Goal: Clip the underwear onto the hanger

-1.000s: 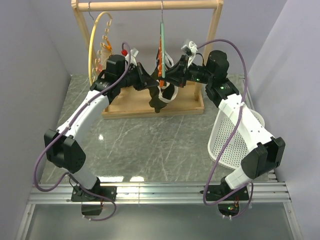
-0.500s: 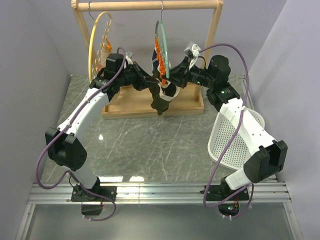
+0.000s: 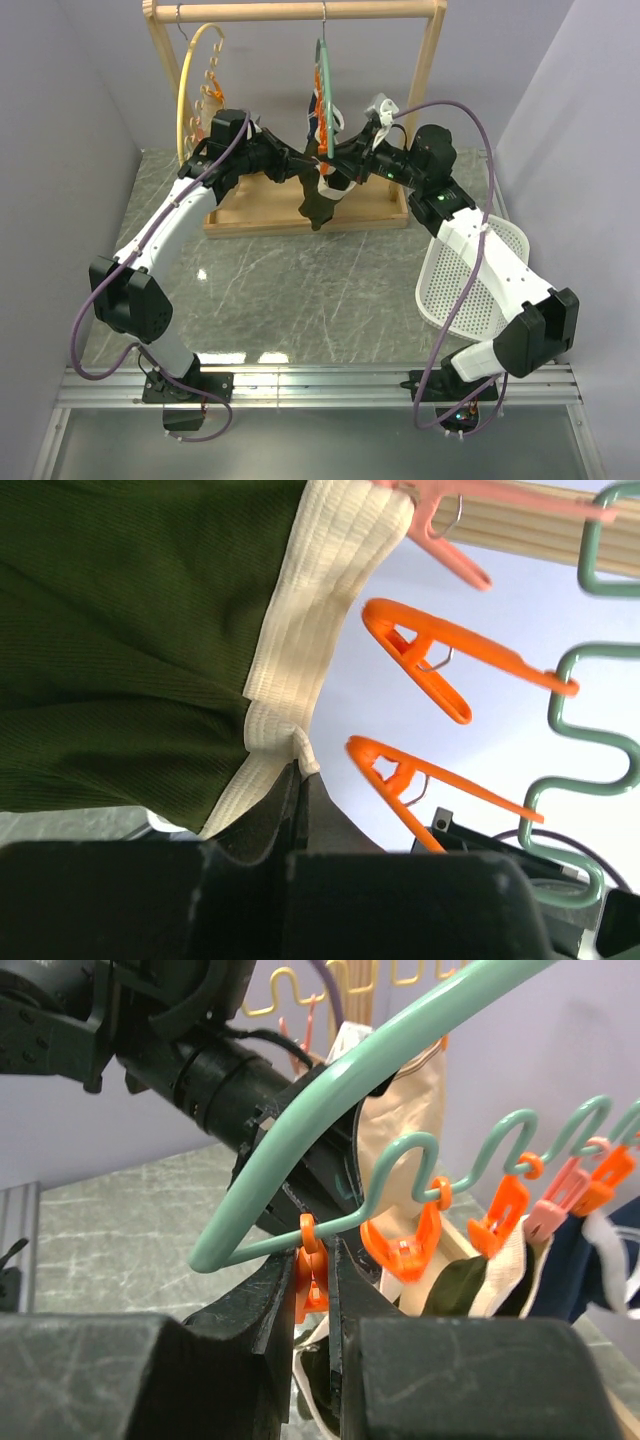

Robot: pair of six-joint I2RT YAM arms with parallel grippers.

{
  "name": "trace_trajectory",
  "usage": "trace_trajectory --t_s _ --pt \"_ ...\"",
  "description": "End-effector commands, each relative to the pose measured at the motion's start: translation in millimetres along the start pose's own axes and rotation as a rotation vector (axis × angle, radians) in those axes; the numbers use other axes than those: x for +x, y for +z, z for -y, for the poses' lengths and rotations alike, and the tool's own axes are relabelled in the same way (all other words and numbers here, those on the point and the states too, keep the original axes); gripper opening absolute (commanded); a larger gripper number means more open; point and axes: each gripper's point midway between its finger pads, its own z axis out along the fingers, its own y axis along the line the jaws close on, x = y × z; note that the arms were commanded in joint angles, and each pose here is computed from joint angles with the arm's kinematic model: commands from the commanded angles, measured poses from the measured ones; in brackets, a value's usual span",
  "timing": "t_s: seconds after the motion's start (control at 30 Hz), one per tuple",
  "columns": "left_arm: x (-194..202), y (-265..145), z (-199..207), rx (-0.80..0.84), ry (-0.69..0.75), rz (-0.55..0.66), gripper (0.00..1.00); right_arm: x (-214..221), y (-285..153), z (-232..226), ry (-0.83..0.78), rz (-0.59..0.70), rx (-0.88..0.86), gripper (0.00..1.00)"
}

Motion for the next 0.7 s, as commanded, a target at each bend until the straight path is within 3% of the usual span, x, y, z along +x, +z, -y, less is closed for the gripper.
trace_trajectory --t_s 0.0,0.67 --pt "1.0 -17.2 28.0 0.071 -0.098 0.032 0.0 -39.0 -5.3 -0.9 -0.103 0.105 0.058 0.0" --pt "2.6 -17.7 43.4 0.119 -0.165 0.0 0.0 -18.8 6.6 6.5 -0.134 0.07 0.17 0.0"
